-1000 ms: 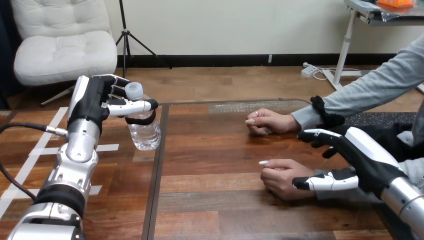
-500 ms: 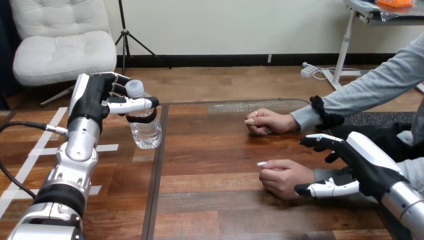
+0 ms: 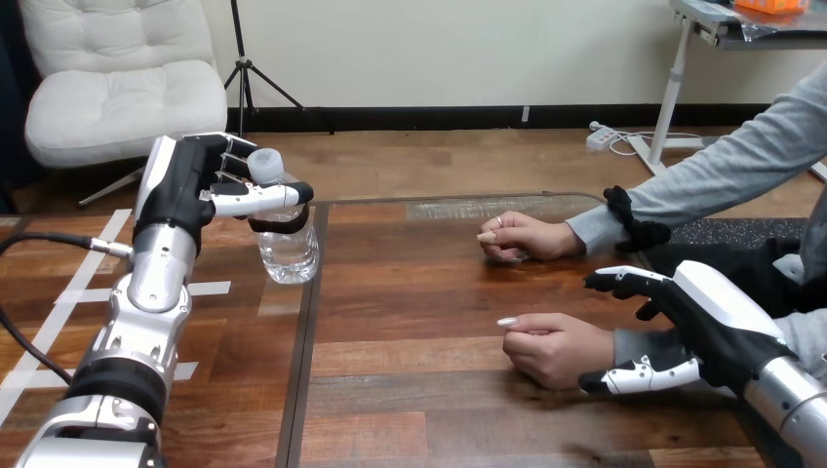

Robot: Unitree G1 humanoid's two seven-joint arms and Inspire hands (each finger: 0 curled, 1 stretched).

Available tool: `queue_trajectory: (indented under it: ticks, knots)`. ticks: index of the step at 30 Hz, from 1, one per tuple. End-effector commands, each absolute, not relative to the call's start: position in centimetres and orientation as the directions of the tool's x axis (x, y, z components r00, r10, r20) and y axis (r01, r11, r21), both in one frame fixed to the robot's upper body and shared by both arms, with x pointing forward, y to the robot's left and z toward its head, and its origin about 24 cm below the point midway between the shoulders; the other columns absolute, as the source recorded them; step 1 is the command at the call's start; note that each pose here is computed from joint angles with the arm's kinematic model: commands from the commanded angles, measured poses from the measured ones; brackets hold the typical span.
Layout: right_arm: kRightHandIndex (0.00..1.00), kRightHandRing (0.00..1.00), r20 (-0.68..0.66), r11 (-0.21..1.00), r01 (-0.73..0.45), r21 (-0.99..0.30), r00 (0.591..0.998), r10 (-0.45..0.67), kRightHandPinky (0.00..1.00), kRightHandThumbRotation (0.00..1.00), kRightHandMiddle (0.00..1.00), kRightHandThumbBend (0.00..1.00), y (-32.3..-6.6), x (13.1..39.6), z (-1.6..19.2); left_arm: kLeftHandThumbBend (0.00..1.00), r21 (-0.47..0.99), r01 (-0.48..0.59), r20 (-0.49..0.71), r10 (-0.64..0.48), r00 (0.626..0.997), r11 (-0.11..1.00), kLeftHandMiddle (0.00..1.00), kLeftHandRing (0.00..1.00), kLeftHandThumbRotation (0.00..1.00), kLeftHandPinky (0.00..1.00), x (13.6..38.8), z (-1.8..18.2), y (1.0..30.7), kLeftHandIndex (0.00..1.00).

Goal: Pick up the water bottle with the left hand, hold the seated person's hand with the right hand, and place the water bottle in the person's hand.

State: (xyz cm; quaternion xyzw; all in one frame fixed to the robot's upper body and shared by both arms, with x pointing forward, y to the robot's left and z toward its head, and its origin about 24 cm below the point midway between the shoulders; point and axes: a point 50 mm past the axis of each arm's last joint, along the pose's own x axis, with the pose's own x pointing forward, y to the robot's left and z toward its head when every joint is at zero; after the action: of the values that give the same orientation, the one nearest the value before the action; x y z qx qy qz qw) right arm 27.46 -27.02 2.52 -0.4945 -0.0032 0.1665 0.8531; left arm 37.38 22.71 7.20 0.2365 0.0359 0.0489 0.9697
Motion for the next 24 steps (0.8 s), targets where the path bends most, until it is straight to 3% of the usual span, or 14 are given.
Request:
queue_trajectory:
  ticks: [1,24]
  knots:
    - [0.81,0.82,-0.048,0.416,-0.173,-0.893,0.955,0.293,0.69,0.38,0.83,1.00,-27.26,29.53,5.63,0.75,0.458,-0.122,0.092,0.089,0.992,0.881,0.46,0.42,0.00,0.38,38.16,10.41,22.85,0.47]
    - [0.80,0.81,-0.072,0.363,-0.177,-0.915,0.956,0.284,0.70,0.25,0.82,1.00,-27.46,29.68,5.47,0.75,0.461,-0.110,0.109,0.067,0.992,0.881,0.44,0.40,0.00,0.36,38.08,10.62,22.69,0.47]
